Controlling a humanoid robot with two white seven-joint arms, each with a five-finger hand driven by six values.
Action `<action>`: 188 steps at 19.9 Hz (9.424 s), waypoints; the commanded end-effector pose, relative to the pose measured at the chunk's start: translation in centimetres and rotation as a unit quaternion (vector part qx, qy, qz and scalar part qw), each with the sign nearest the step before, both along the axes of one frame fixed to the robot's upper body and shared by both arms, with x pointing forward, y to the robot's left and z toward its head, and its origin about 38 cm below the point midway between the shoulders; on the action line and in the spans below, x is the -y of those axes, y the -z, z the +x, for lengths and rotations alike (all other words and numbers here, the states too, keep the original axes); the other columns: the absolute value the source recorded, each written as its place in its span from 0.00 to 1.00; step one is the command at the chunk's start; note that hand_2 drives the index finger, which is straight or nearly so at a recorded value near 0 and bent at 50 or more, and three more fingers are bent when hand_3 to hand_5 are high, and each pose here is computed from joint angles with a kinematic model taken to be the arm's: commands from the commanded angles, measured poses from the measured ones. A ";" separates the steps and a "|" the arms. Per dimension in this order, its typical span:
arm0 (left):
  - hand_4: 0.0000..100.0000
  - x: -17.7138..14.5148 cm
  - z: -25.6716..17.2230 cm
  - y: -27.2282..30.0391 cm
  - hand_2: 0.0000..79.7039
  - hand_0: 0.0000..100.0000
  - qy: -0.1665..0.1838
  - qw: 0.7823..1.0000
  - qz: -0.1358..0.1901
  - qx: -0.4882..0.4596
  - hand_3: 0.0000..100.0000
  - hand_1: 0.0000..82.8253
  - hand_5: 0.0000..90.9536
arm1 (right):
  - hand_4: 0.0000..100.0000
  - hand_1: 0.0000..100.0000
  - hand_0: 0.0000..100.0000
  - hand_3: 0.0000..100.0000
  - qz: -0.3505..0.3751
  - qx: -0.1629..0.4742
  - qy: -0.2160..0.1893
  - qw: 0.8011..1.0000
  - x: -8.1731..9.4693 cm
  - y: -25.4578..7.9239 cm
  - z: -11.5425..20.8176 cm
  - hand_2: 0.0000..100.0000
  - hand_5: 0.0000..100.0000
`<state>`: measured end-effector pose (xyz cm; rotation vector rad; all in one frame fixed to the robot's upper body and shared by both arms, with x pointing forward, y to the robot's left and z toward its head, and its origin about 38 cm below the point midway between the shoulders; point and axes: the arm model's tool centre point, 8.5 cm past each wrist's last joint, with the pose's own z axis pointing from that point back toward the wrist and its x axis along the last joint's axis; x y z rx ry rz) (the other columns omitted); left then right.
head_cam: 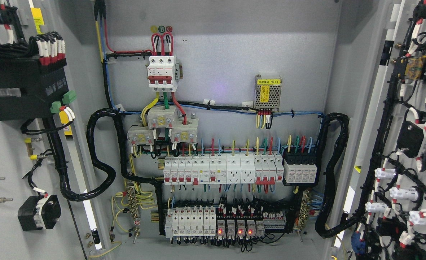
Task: Open door with both hands
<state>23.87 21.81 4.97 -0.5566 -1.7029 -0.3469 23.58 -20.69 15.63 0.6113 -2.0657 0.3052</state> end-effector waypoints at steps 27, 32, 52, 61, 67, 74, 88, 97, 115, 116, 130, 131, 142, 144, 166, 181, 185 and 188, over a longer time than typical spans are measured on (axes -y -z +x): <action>0.00 -12.0 -2.7 -8.2 0.00 0.12 -0.141 0.983 -0.016 0.114 0.00 0.67 0.00 | 0.00 0.50 0.00 0.00 -0.055 0.107 0.154 0.981 9.3 -4.4 -0.6 0.04 0.00; 0.00 -12.3 -3.0 -8.6 0.00 0.12 -0.114 0.985 -0.010 0.128 0.00 0.67 0.00 | 0.00 0.50 0.00 0.00 -0.050 0.104 0.165 0.980 9.6 -4.3 -0.8 0.04 0.00; 0.00 -20.3 -3.5 -8.5 0.00 0.12 -0.186 0.978 -0.031 0.095 0.00 0.67 0.00 | 0.00 0.50 0.00 0.00 -0.029 0.105 0.236 0.966 13.5 -4.3 -1.2 0.04 0.00; 0.00 -22.9 -1.8 -8.5 0.00 0.12 -0.195 0.977 -0.030 0.081 0.00 0.67 0.00 | 0.00 0.50 0.00 0.00 -0.035 0.100 0.250 0.963 14.5 -4.1 -1.6 0.04 0.00; 0.00 -24.2 -0.2 -8.7 0.00 0.12 -0.198 0.977 -0.027 0.078 0.00 0.67 0.00 | 0.00 0.50 0.00 0.00 -0.043 0.096 0.263 0.959 15.3 -4.0 -2.3 0.04 0.00; 0.00 -25.1 0.4 -9.2 0.00 0.12 -0.196 0.978 -0.030 0.071 0.00 0.67 0.00 | 0.00 0.50 0.00 0.00 -0.051 0.092 0.274 0.956 16.0 -3.9 -2.9 0.04 0.00; 0.00 -28.0 0.3 -10.0 0.00 0.12 -0.213 0.974 -0.039 0.063 0.00 0.67 0.00 | 0.00 0.50 0.00 0.00 -0.051 0.093 0.271 0.957 15.9 -3.9 -2.8 0.04 0.00; 0.00 -29.3 0.9 -10.8 0.00 0.12 -0.216 0.973 -0.046 0.067 0.00 0.67 0.00 | 0.00 0.50 0.00 0.00 -0.052 0.095 0.272 0.956 16.1 -4.1 -2.7 0.04 0.00; 0.00 -19.1 2.3 -12.3 0.00 0.12 -0.070 0.991 -0.065 0.089 0.00 0.67 0.00 | 0.00 0.50 0.00 0.00 -0.048 0.094 0.239 0.965 14.5 -3.9 -2.0 0.04 0.00; 0.00 -18.6 2.3 -12.2 0.00 0.12 -0.062 0.992 -0.067 0.087 0.00 0.67 0.00 | 0.00 0.50 0.00 0.00 -0.051 0.096 0.230 0.967 14.2 -3.9 -1.9 0.04 0.00; 0.00 -7.1 1.0 -4.6 0.00 0.12 0.020 0.999 -0.016 0.022 0.00 0.67 0.00 | 0.00 0.50 0.00 0.00 -0.025 0.000 0.071 0.997 5.5 3.0 -1.0 0.04 0.00; 0.00 -6.0 0.7 -3.3 0.00 0.12 0.026 1.000 -0.006 0.010 0.00 0.67 0.00 | 0.00 0.50 0.00 0.00 -0.024 -0.031 0.055 0.998 4.6 5.0 -1.1 0.04 0.00; 0.00 -1.6 -10.7 19.4 0.00 0.12 -0.048 0.936 -0.033 -0.347 0.00 0.67 0.00 | 0.00 0.50 0.00 0.00 -0.086 -0.310 0.064 0.945 6.1 23.5 -5.2 0.04 0.00; 0.00 -1.8 -13.4 22.2 0.00 0.12 -0.084 0.909 -0.027 -0.407 0.00 0.67 0.00 | 0.00 0.50 0.00 0.00 -0.098 -0.365 0.078 0.923 7.3 26.8 -6.4 0.04 0.00; 0.00 -3.8 -28.2 30.6 0.00 0.12 -0.175 0.688 0.107 -0.696 0.00 0.67 0.00 | 0.00 0.50 0.00 0.00 -0.147 -0.800 0.061 0.579 8.4 40.6 -26.6 0.04 0.00; 0.00 -5.3 -28.9 30.8 0.00 0.12 -0.182 0.662 0.203 -0.698 0.00 0.67 0.00 | 0.00 0.50 0.00 0.00 -0.141 -0.840 0.068 0.520 8.4 41.1 -24.4 0.04 0.00; 0.00 -5.4 -28.8 30.8 0.00 0.12 -0.181 0.662 0.207 -0.697 0.00 0.67 0.00 | 0.00 0.50 0.00 0.00 -0.139 -0.837 0.066 0.525 8.0 41.2 -23.7 0.04 0.00; 0.00 -5.4 -28.7 30.8 0.00 0.12 -0.180 0.664 0.206 -0.696 0.00 0.67 0.00 | 0.00 0.50 0.00 0.00 -0.137 -0.837 0.067 0.525 8.0 41.2 -23.7 0.04 0.00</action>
